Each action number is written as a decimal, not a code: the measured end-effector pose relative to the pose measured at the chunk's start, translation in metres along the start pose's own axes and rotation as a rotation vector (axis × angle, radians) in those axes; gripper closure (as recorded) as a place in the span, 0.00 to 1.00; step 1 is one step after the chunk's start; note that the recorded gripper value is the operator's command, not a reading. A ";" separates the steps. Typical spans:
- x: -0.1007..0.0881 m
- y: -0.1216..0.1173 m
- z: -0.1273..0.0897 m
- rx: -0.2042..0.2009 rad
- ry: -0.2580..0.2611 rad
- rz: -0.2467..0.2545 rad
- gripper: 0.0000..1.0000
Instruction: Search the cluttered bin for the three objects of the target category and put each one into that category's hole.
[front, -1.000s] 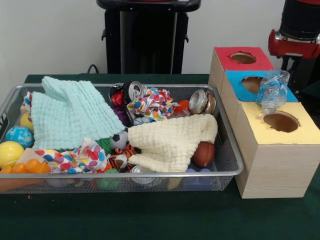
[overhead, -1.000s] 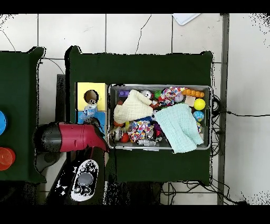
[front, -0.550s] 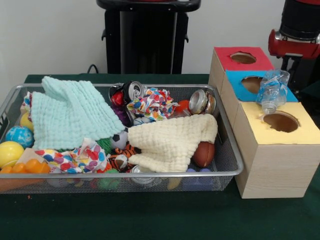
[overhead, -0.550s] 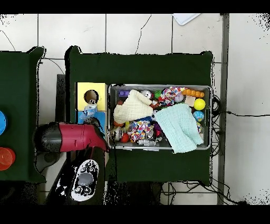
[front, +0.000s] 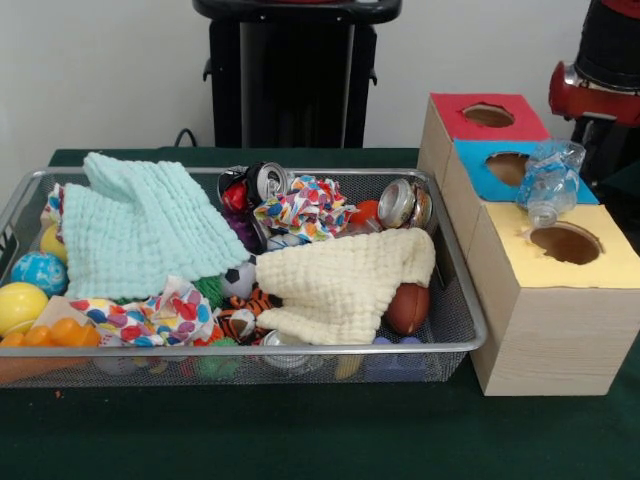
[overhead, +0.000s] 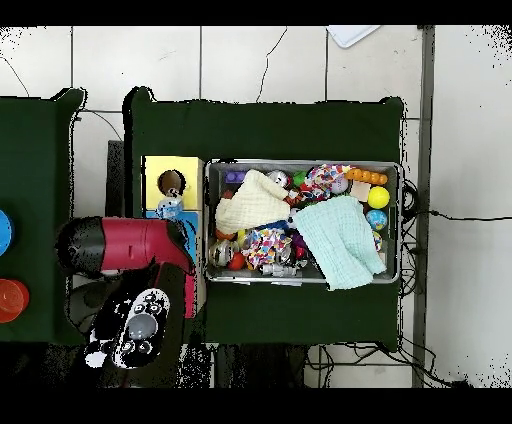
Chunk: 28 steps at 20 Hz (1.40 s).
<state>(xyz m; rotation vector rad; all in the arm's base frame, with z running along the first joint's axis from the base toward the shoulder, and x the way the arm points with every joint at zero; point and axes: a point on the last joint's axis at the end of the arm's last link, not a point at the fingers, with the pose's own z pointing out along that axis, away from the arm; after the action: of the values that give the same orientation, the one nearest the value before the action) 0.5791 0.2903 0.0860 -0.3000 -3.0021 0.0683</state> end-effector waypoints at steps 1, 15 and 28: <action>-0.001 0.002 0.000 0.005 0.006 0.004 1.00; -0.038 0.033 0.000 0.034 0.035 0.117 1.00; -0.060 0.040 -0.039 0.004 0.003 0.113 1.00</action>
<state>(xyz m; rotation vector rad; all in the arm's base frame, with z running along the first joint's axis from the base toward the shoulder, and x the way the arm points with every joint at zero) 0.6503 0.3186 0.1152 -0.4691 -2.9794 0.0836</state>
